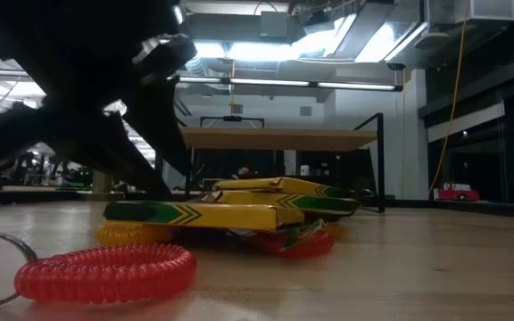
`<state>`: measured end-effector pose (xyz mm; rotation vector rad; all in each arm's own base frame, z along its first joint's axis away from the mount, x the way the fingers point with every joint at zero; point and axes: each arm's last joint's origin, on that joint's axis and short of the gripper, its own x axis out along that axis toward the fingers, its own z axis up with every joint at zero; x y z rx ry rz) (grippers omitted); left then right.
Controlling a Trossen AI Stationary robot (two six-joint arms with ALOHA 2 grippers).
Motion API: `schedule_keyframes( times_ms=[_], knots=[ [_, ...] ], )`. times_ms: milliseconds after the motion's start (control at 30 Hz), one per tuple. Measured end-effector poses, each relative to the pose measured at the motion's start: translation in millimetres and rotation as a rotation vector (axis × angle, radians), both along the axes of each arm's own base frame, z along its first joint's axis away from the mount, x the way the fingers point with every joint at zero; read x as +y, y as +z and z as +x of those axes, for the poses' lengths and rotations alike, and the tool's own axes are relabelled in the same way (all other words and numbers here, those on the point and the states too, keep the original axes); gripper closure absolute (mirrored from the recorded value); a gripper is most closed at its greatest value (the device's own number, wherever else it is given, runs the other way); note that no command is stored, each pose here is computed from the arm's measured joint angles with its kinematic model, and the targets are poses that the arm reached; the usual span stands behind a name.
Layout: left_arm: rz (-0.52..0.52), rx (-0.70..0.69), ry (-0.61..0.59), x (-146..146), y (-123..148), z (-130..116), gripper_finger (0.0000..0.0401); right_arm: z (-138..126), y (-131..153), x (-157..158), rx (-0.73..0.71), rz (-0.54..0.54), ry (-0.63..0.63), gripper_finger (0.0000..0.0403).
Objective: Pick & Place Office Desk Supplies
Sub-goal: Put the top crayon box into the green basket
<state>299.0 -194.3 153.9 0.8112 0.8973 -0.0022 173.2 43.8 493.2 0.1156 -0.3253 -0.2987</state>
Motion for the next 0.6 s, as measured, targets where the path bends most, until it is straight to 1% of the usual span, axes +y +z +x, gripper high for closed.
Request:
schedule_keyframes(
  times_ms=[100,267,400,467,533,567,600],
  knots=[
    [0.0,-0.011,-0.035,-1,1,3,0.0267,0,0,0,0.0,0.0,0.0,0.0172],
    [0.022,0.017,-0.047,8,1,8,0.0268,0,0,0,0.0,0.0,0.0,0.0172],
    [-0.016,0.034,-0.044,12,0,11,0.026,0,0,0,0.0,0.0,0.001,0.0172],
    [-0.036,0.002,0.017,14,1,12,0.0255,0,0,0,0.002,0.003,0.002,0.0172],
    [-0.047,-0.068,0.114,16,8,12,0.0252,0,0,0,-0.002,0.009,0.013,0.0172],
    [-0.076,-0.114,0.169,17,14,15,0.0251,0,0,1,-0.003,0.01,0.019,0.0172],
    [-0.129,-0.171,0.228,20,24,17,0.0251,0,0,0,-0.004,0.011,0.019,0.0172]
  ],
)
